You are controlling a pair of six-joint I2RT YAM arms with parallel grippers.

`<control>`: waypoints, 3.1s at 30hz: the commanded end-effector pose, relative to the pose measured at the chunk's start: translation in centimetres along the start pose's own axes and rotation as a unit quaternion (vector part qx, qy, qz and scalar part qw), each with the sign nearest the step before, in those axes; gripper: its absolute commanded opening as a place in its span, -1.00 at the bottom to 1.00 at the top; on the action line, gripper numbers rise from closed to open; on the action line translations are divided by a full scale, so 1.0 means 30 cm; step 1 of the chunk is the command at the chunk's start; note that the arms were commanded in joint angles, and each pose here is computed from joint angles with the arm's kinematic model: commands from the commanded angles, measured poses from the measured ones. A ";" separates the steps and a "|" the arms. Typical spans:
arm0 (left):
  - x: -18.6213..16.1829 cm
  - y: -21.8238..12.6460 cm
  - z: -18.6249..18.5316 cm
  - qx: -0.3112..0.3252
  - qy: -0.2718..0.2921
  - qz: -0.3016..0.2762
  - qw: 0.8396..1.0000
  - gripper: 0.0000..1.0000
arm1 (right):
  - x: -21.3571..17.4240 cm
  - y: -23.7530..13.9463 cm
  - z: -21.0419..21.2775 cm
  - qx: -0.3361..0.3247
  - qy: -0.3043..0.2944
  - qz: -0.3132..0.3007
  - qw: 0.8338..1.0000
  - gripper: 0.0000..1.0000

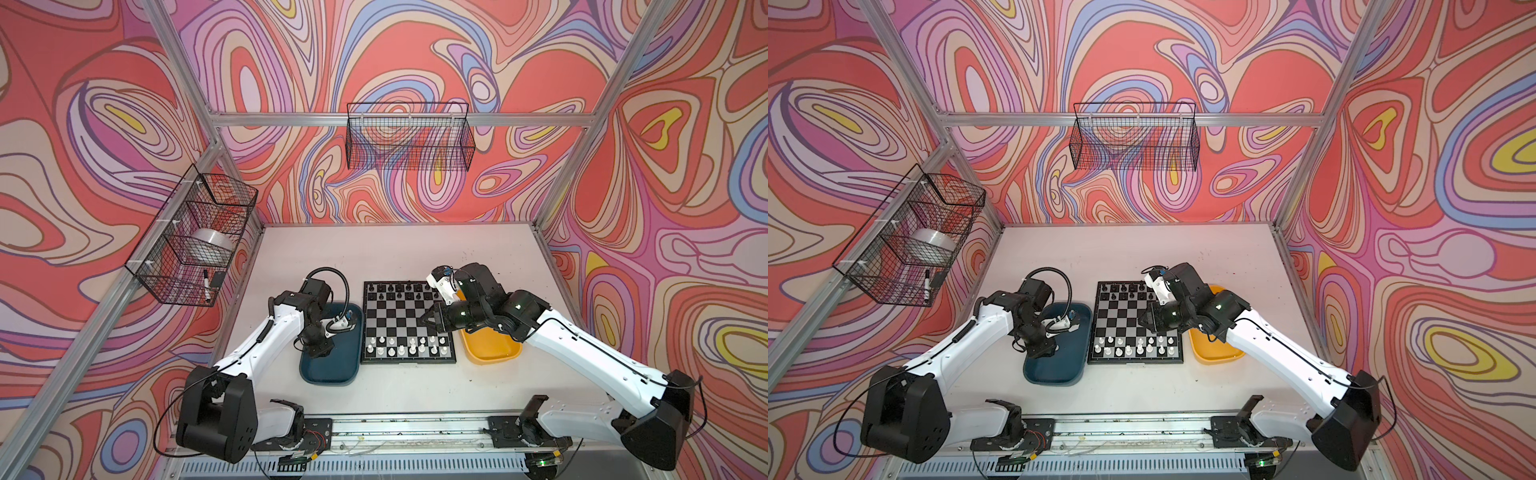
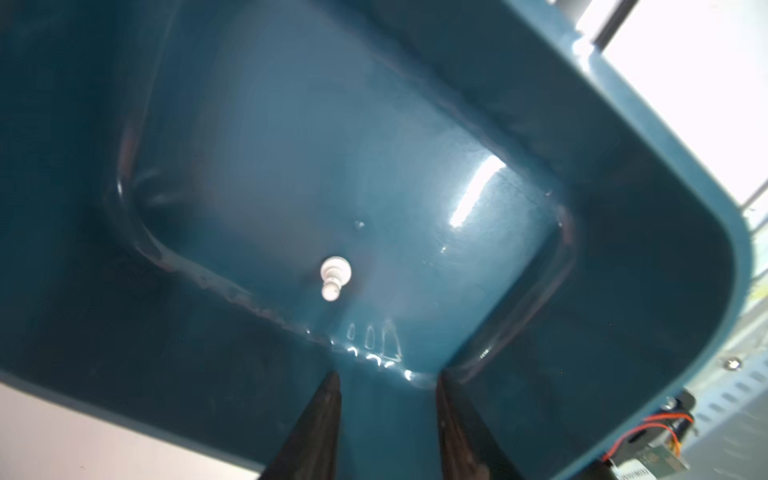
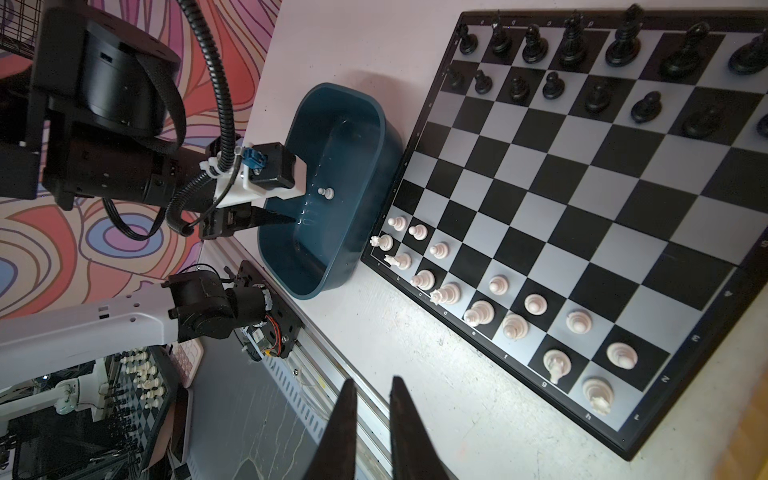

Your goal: Set up the chess pieces on the board

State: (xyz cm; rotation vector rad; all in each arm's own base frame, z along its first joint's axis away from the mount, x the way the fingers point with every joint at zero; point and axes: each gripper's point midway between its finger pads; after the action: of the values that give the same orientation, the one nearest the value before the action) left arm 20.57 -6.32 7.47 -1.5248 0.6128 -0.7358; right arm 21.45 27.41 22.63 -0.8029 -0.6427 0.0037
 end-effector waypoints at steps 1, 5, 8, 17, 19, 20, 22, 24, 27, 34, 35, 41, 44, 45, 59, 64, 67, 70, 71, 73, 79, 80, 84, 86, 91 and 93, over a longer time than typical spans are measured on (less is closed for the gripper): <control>0.001 0.024 0.004 -0.009 0.006 -0.003 1.000 -0.24 | -0.018 0.014 -0.006 0.001 0.002 0.005 1.000 -0.69; -0.001 0.042 0.006 -0.010 0.004 -0.001 1.000 -0.25 | -0.022 0.023 -0.011 -0.001 0.002 0.010 1.000 -0.69; -0.006 0.054 0.008 -0.009 0.003 0.002 1.000 -0.27 | -0.023 0.028 -0.015 -0.002 0.002 0.011 1.000 -0.69; -0.010 0.078 0.016 -0.005 0.003 0.004 1.000 -0.28 | -0.028 0.044 -0.024 -0.003 0.002 0.014 1.000 -0.69; -0.007 0.082 0.020 -0.003 0.003 0.003 1.000 -0.28 | -0.031 0.047 -0.028 -0.005 0.004 0.015 1.000 -0.69; -0.007 0.083 0.021 -0.003 0.003 0.003 1.000 -0.28 | -0.033 0.049 -0.029 -0.005 0.005 0.017 1.000 -0.69; -0.002 0.085 0.024 -0.003 0.002 0.002 1.000 -0.28 | -0.034 0.050 -0.031 -0.006 0.005 0.017 1.000 -0.69; 0.001 0.086 0.025 -0.003 0.002 0.002 1.000 -0.28 | -0.031 0.047 -0.030 -0.006 0.005 0.015 1.000 -0.69; 0.003 0.091 0.026 -0.005 0.003 0.004 1.000 -0.28 | -0.033 0.047 -0.030 -0.006 0.004 0.015 1.000 -0.69; 0.025 0.110 0.050 0.003 -0.005 -0.002 1.000 -0.30 | -0.030 0.039 -0.029 -0.008 0.005 0.013 1.000 -0.69; 0.028 0.113 0.052 0.004 -0.004 -0.003 1.000 -0.29 | -0.030 0.036 -0.029 -0.009 0.005 0.012 1.000 -0.69; 0.032 0.141 0.063 0.003 -0.004 0.005 1.000 -0.35 | -0.036 0.031 -0.031 -0.011 0.008 0.012 1.000 -0.69; 0.035 0.149 0.062 -0.001 -0.004 0.005 1.000 -0.37 | -0.036 0.026 -0.032 -0.012 0.008 0.010 1.000 -0.69; 0.036 0.151 0.062 -0.001 -0.004 0.005 1.000 -0.39 | -0.036 0.025 -0.032 -0.012 0.008 0.010 1.000 -0.69; 0.040 0.161 0.061 -0.006 -0.005 0.007 1.000 -0.55 | -0.043 0.027 -0.036 -0.014 0.009 0.012 1.000 -0.69; 0.040 0.160 0.062 -0.005 -0.005 0.006 1.000 -0.60 | -0.043 0.025 -0.036 -0.013 0.009 0.010 1.000 -0.69; 0.038 0.160 0.066 -0.003 -0.004 0.008 1.000 -0.63 | -0.044 0.027 -0.036 -0.013 0.009 0.011 1.000 -0.69; 0.036 0.161 0.069 0.001 -0.003 0.009 1.000 -0.64 | -0.047 0.027 -0.038 -0.014 0.010 0.012 1.000 -0.69; 0.037 0.161 0.068 0.001 -0.002 0.009 1.000 -0.64 | -0.045 0.025 -0.037 -0.014 0.009 0.010 1.000 -0.69; 0.036 0.160 0.071 0.003 -0.001 0.008 1.000 -0.64 | -0.047 0.025 -0.037 -0.014 0.009 0.011 1.000 -0.69; 0.034 0.160 0.077 0.011 0.001 0.008 1.000 -0.63 | -0.050 0.029 -0.041 -0.015 0.010 0.013 1.000 -0.69; 0.032 0.163 0.079 0.013 0.001 0.010 1.000 -0.64 | -0.050 0.029 -0.040 -0.014 0.009 0.013 1.000 -0.69; 0.028 0.168 0.082 0.017 0.000 0.010 1.000 -0.64 | -0.050 0.028 -0.040 -0.015 0.010 0.013 1.000 -0.69; 0.028 0.168 0.082 0.016 0.001 0.010 1.000 -0.64 | -0.049 0.025 -0.038 -0.015 0.009 0.013 1.000 -0.69; 0.025 0.170 0.081 0.016 0.003 0.012 1.000 -0.65 | -0.049 0.026 -0.040 -0.016 0.010 0.013 1.000 -0.69; 0.023 0.170 0.079 0.016 0.003 0.012 1.000 -0.68 | -0.048 0.027 -0.040 -0.016 0.009 0.013 1.000 -0.69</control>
State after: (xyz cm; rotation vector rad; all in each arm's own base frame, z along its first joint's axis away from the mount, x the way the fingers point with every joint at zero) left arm 23.46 -5.97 2.65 -1.4888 0.6018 -0.7273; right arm 21.21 27.09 20.72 -0.8310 -0.6089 0.0179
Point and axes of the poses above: each gripper's point midway between its finger pads, its own y axis out along the fingers, its own z axis along the line the jaws close on, x = y × z, and after that the axes turned 9 degrees about -y, right-handed
